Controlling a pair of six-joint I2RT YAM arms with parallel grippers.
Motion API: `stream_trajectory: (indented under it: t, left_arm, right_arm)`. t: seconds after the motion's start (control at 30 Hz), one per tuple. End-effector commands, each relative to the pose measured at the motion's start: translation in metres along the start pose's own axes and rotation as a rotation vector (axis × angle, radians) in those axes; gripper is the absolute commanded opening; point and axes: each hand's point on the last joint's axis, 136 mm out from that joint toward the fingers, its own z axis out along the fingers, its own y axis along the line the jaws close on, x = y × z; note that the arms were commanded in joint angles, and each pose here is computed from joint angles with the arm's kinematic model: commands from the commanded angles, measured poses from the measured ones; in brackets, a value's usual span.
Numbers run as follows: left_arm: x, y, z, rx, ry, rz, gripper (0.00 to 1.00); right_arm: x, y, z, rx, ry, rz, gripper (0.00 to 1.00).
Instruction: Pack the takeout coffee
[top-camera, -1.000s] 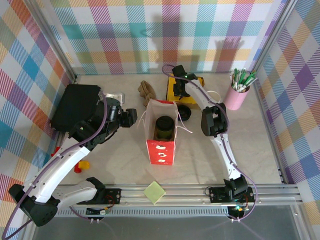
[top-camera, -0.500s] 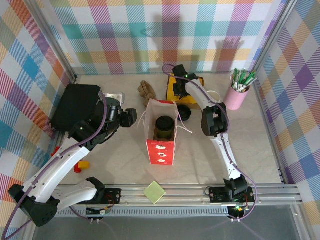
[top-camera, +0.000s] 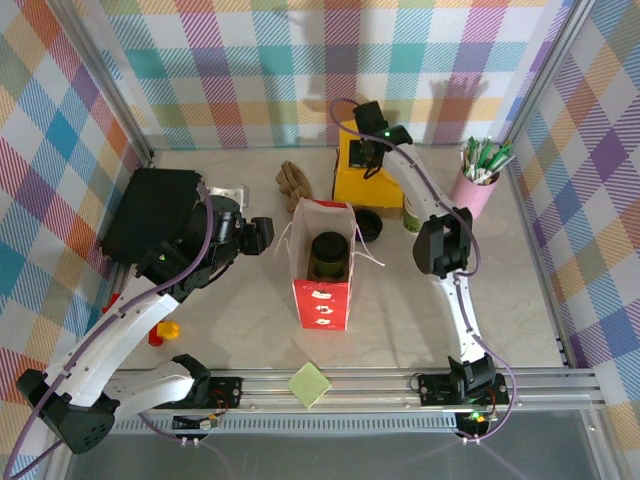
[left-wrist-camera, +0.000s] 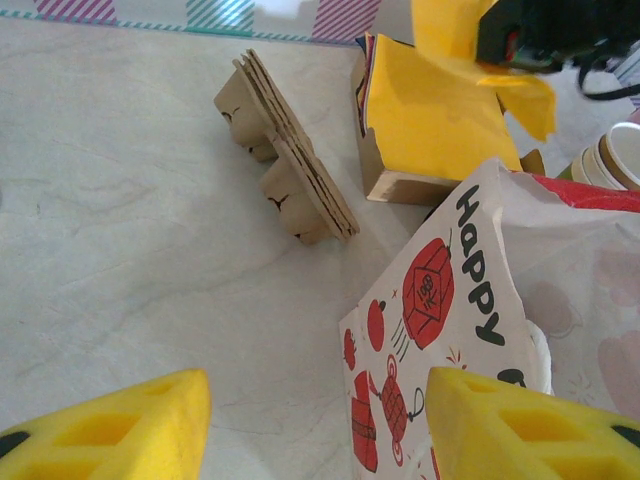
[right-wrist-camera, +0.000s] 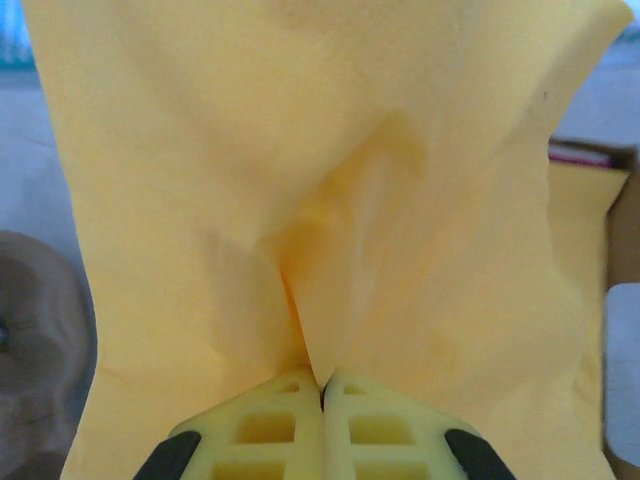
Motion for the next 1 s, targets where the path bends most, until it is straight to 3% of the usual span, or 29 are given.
stream_trajectory:
  t: [0.0, 0.27, 0.47, 0.63, 0.77, 0.97]
  left_arm:
    - [-0.012, -0.011, -0.009, 0.050, -0.036, -0.007, 0.59]
    - [-0.020, -0.028, -0.014, 0.134, -0.042, -0.043, 0.59]
    - [-0.026, -0.051, -0.024, 0.263, -0.050, -0.091, 0.59]
    - [-0.022, -0.058, -0.025, 0.294, -0.030, -0.113, 0.59]
    - [-0.017, -0.062, -0.028, 0.315, -0.016, -0.124, 0.59]
    - [-0.012, -0.062, -0.033, 0.334, -0.026, -0.140, 0.59]
  right_arm:
    - [-0.044, 0.006, -0.074, -0.084, -0.125, 0.006, 0.00]
    - [-0.055, 0.043, -0.200, -0.445, -0.133, 0.111, 0.00]
    - [-0.044, 0.089, -0.311, -0.889, -0.042, 0.238, 0.00]
    - [-0.018, 0.121, -0.379, -1.073, 0.037, 0.296, 0.00]
    - [0.013, 0.146, -0.403, -1.166, 0.083, 0.348, 0.00]
    - [0.072, 0.156, -0.384, -1.080, 0.115, 0.404, 0.00]
